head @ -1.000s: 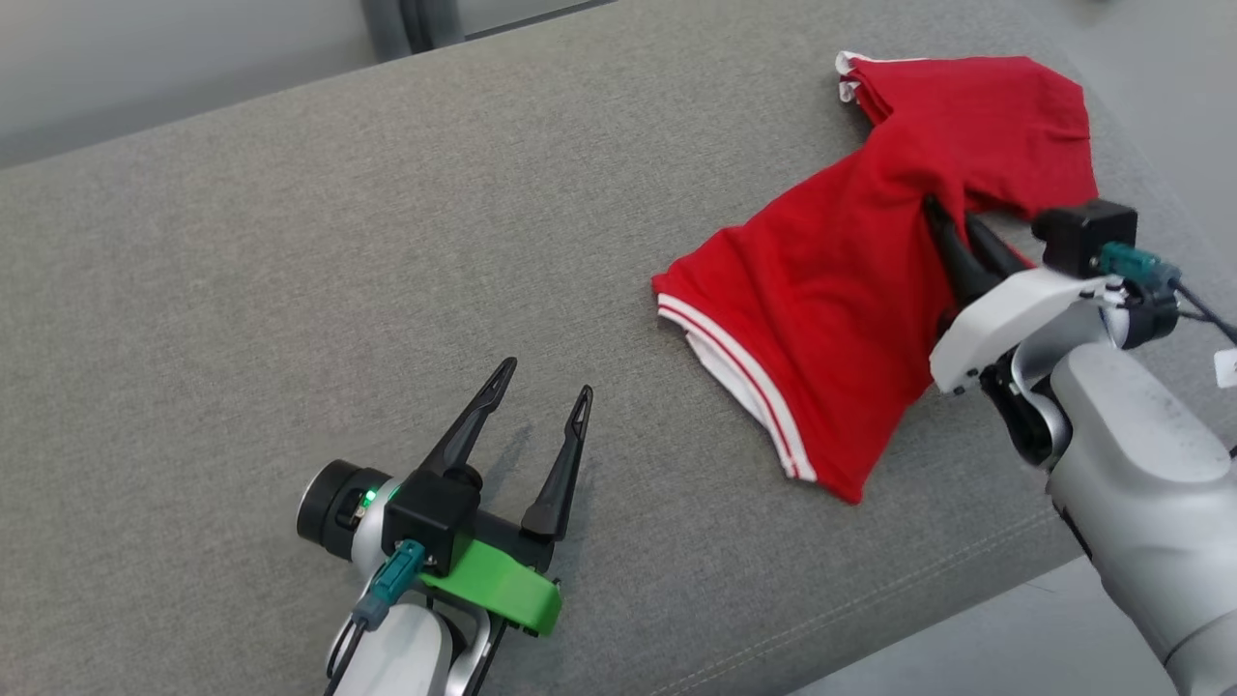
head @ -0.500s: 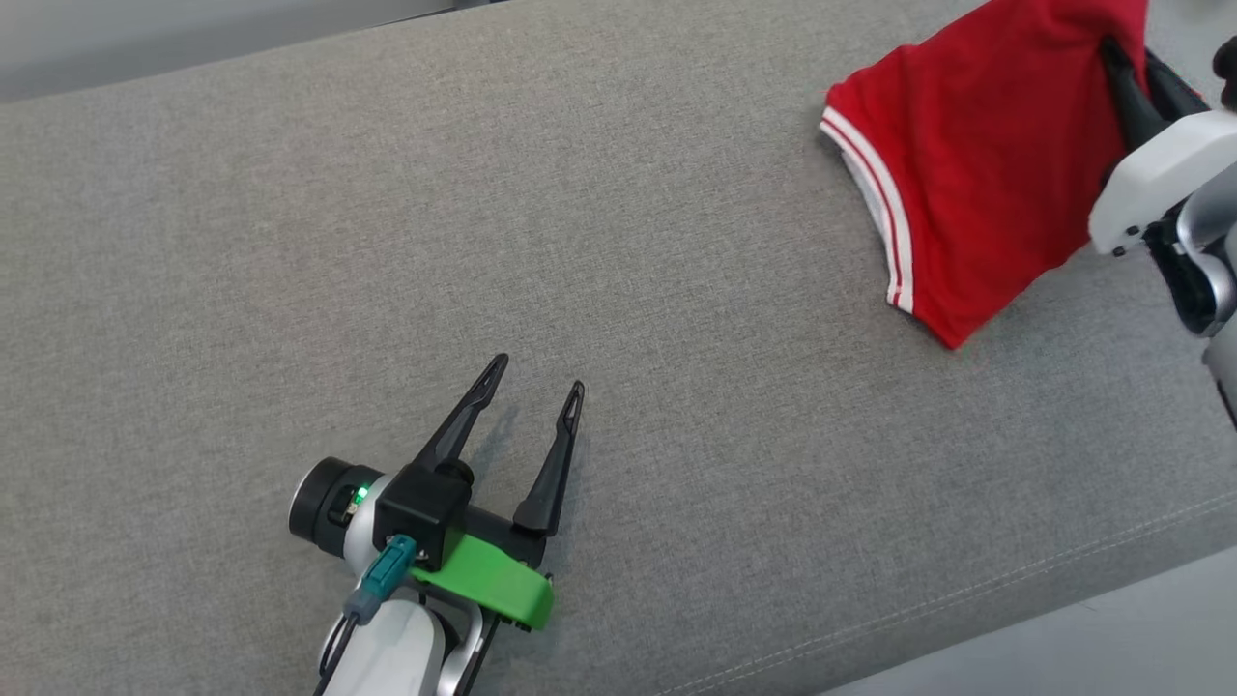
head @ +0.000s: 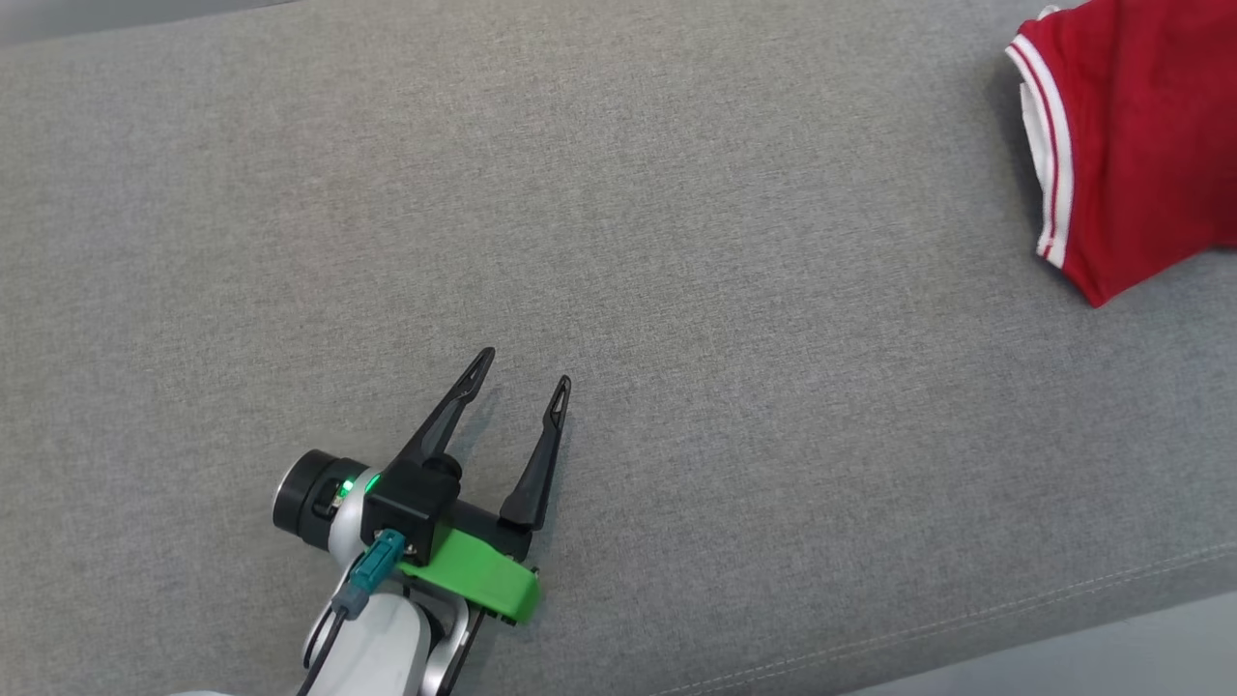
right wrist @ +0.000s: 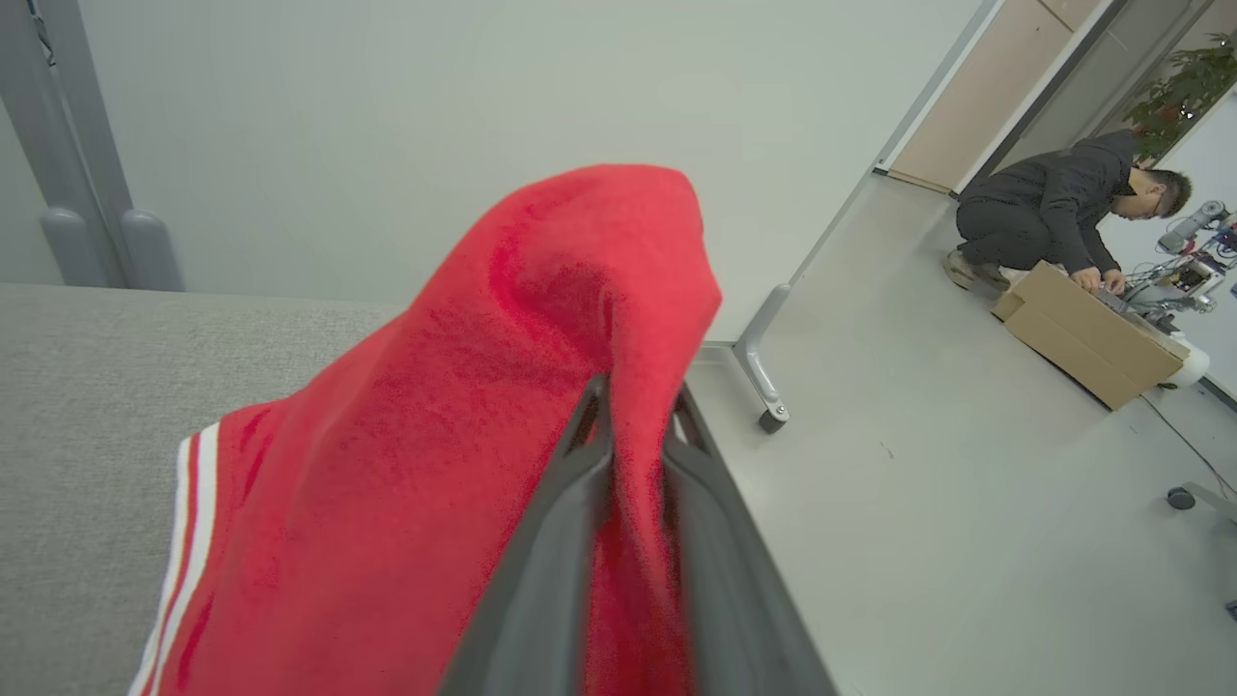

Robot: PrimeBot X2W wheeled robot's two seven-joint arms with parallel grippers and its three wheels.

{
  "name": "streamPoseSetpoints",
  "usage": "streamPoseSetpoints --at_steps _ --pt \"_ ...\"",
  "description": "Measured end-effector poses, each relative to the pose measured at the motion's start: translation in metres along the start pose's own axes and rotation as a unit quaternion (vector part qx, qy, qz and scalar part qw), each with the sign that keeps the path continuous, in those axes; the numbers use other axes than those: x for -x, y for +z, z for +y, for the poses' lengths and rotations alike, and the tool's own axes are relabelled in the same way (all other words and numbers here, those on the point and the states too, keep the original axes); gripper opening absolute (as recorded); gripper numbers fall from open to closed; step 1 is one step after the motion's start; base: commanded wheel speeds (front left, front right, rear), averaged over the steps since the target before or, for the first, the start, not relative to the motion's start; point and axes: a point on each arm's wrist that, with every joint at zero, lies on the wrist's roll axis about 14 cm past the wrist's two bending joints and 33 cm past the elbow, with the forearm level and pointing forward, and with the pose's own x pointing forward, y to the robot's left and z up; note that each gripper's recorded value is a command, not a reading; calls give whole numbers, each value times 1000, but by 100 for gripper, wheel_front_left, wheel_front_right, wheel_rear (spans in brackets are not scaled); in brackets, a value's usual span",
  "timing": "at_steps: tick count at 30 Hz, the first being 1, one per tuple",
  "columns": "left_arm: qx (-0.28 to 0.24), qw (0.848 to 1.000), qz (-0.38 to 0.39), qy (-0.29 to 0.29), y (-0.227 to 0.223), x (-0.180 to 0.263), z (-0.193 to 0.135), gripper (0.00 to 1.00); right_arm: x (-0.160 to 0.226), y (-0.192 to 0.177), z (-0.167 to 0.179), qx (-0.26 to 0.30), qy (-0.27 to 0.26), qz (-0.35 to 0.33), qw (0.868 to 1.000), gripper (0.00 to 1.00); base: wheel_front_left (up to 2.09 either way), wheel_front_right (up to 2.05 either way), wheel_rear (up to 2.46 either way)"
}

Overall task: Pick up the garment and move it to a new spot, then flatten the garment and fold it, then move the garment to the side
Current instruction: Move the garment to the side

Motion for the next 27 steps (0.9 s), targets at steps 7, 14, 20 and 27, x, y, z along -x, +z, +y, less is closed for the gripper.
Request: streamPoseSetpoints --at_steps 7,14,20,27 --pt "-10 1000 5 15 -3 6 14 100 -5 -24 -25 23 -41 34 998 100 0 0 0" --pt "-13 999 -1 36 3 11 25 100 -10 -20 -7 4 -41 17 999 100 0 0 0" --pt "-16 998 -11 60 14 22 33 100 -1 6 69 -25 26 -49 998 100 0 0 0" --pt "-24 995 -17 96 24 43 43 100 39 25 139 -104 96 -97 985 100 0 0 0"
